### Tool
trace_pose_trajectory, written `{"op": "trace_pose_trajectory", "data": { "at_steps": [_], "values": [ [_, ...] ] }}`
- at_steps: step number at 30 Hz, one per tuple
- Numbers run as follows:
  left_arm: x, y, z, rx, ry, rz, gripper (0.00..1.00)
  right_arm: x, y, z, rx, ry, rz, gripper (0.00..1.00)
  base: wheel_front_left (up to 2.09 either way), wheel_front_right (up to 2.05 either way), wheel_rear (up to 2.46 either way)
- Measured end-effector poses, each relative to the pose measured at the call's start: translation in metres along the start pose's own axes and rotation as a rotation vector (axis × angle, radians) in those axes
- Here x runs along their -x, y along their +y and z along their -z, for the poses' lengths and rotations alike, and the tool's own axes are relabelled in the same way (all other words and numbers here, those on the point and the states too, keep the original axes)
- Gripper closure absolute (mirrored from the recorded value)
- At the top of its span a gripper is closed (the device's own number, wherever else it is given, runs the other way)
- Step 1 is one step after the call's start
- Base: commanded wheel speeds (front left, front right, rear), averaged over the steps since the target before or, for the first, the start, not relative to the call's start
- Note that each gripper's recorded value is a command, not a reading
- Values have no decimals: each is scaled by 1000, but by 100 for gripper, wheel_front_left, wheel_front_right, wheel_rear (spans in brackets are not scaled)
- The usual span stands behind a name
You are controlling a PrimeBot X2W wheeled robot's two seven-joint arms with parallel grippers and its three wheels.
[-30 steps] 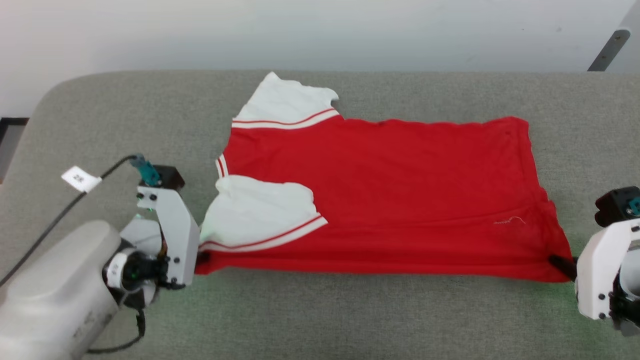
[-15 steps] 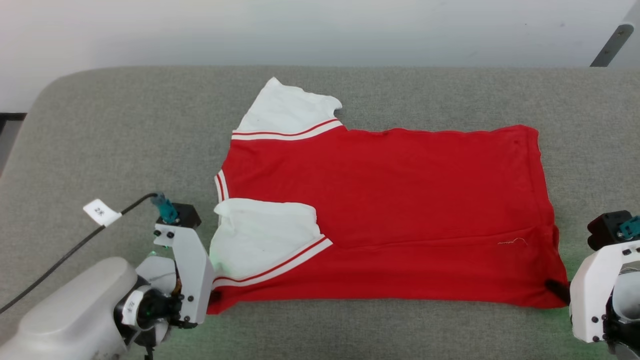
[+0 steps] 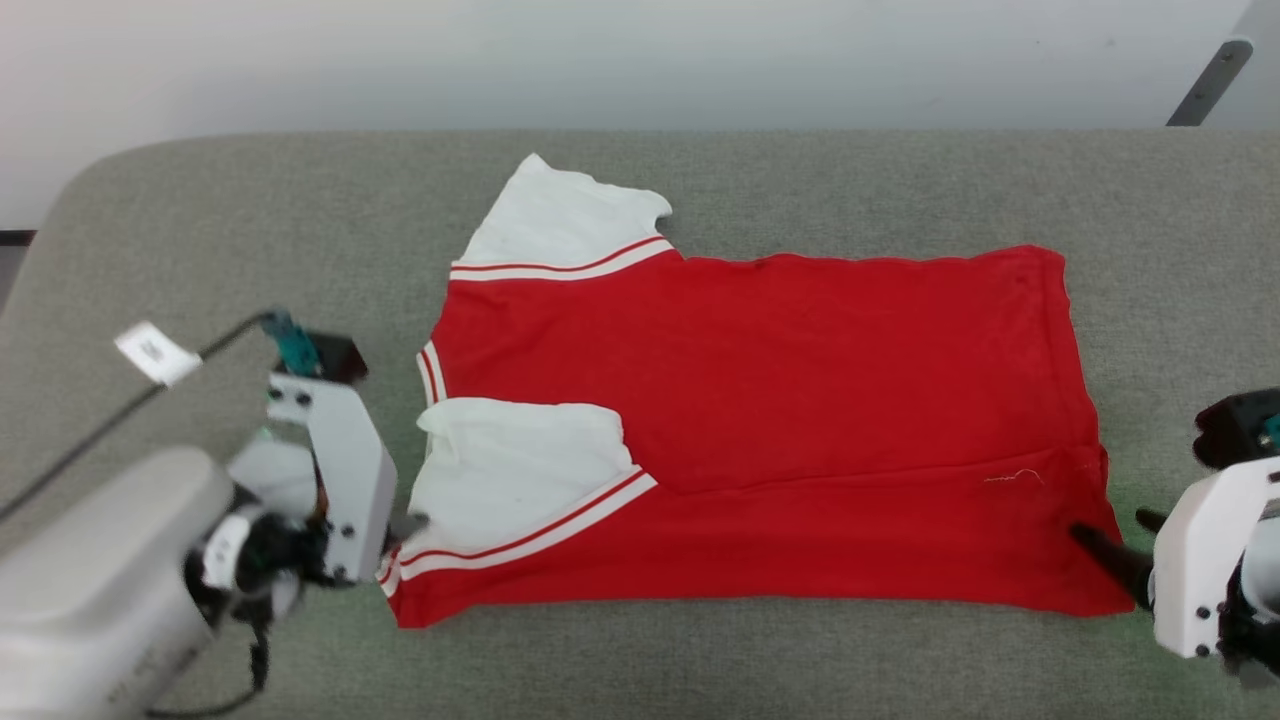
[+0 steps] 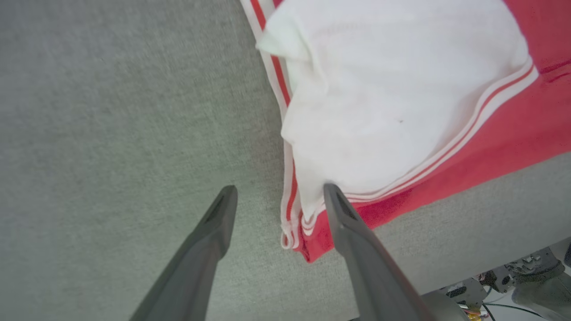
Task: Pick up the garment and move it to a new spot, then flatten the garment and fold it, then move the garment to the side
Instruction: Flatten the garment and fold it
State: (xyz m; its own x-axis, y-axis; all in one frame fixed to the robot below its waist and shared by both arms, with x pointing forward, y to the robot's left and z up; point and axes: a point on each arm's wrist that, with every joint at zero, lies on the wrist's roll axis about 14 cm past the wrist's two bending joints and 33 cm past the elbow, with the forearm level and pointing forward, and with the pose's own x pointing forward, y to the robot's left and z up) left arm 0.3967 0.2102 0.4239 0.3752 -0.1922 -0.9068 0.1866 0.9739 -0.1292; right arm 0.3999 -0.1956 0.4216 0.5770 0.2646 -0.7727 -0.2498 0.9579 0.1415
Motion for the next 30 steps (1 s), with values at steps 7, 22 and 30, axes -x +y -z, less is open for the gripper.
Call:
{"op": "trace_pose_trajectory", "data": {
  "at_steps": [7, 22, 30],
  "values": [
    [22, 0, -66, -73, -171, -22, 0, 17, -2, -47, 16, -228, 22, 0, 0, 0, 0],
    [2, -17, -208, -220, -557, 3, 0, 87, 10, -146, 138, -1043, 143, 0, 0, 0, 0],
    [-43, -10, -246, -225, -539, 19, 0, 65, 2, -132, 122, -1053, 183, 0, 0, 0, 0]
  ]
}}
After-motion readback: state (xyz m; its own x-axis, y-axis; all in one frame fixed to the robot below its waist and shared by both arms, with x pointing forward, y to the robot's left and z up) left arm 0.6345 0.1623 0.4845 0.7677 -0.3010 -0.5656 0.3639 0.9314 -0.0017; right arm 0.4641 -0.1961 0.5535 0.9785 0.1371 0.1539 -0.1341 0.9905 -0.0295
